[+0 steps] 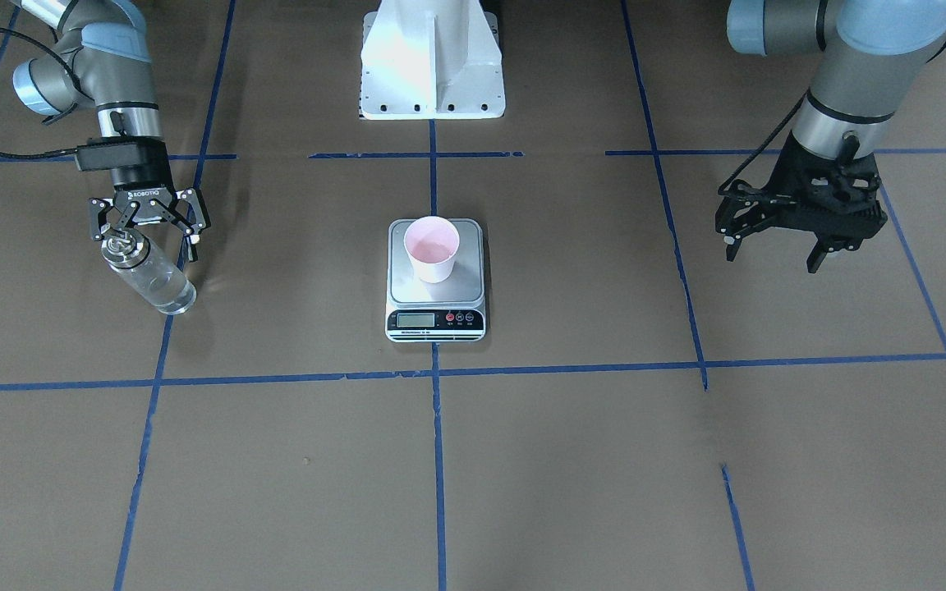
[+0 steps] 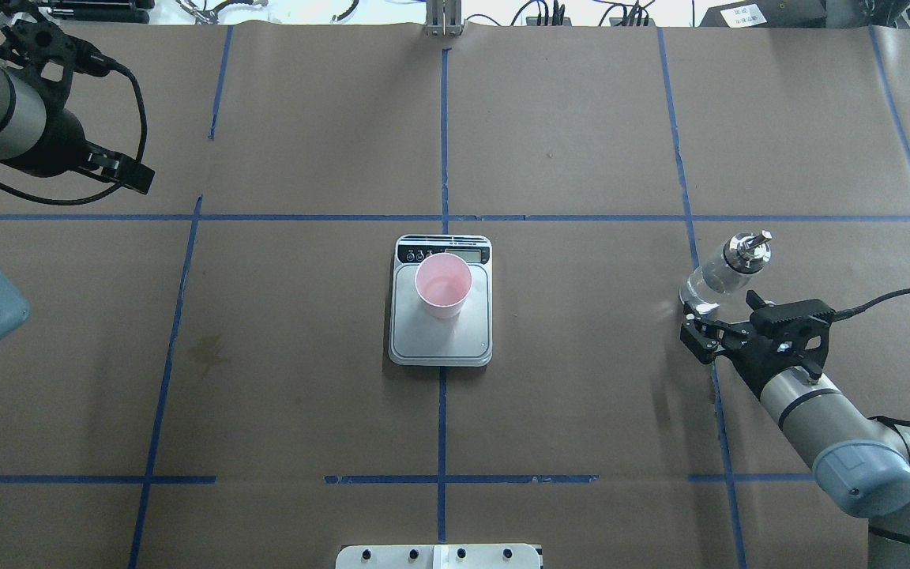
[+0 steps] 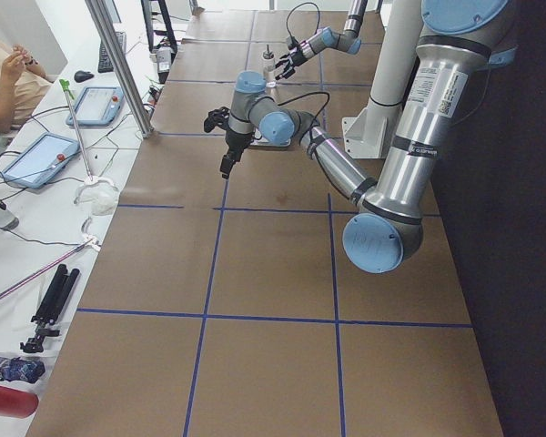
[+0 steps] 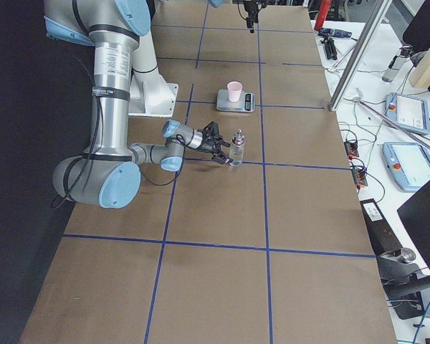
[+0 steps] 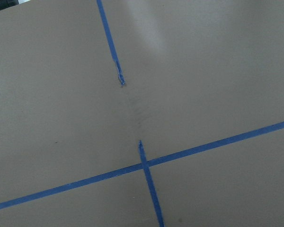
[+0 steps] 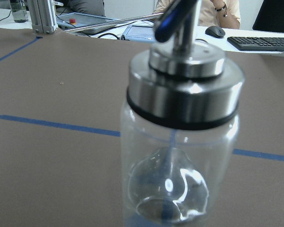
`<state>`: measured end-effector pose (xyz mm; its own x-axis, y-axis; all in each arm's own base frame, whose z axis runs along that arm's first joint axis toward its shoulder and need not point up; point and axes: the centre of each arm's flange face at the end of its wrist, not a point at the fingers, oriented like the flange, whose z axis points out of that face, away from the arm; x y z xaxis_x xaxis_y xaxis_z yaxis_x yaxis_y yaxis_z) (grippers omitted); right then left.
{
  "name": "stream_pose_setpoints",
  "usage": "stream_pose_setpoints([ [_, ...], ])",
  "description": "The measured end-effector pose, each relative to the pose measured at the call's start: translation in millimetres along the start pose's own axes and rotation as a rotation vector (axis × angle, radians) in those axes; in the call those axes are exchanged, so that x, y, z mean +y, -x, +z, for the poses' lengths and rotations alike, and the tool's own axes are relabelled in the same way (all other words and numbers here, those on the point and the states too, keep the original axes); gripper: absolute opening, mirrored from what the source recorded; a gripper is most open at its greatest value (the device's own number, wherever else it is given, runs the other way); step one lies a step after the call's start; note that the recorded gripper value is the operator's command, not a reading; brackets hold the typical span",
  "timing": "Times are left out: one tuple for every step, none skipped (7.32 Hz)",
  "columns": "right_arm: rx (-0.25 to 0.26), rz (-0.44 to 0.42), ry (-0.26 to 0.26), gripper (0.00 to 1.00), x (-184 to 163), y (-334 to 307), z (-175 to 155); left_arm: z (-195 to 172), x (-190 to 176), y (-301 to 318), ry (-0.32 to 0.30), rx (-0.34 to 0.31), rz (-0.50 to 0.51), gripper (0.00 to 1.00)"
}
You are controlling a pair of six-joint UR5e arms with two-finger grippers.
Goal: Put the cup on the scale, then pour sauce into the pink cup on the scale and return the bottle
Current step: 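Grasp the glass sauce bottle with the right gripper and lift it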
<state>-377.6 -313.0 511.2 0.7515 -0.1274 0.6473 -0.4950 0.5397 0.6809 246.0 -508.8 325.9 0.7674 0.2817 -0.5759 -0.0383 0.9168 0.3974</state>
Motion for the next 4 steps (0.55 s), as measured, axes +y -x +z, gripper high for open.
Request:
stream_pose_setpoints([
  [0.006, 0.023, -0.013, 0.99, -5.9, -0.6, 2.9, 0.2, 0.2, 0.6, 0.0, -0.001, 0.001, 0.99],
  [0.006, 0.055, -0.025, 0.99, -12.4, 2.4, 5.7, 0.4, 0.3, 1.0, 0.001, -0.001, 0.001, 0.99],
  [0.008, 0.073, -0.036, 0.99, -17.5, 3.6, 7.9, 0.4, 0.2, 1.1, 0.001, -0.002, -0.001, 0.99],
  [0.013, 0.084, -0.049, 0.99, -23.0, 3.7, 10.0, 0.4, 0.1, 1.1, 0.0, -0.002, -0.002, 0.99],
])
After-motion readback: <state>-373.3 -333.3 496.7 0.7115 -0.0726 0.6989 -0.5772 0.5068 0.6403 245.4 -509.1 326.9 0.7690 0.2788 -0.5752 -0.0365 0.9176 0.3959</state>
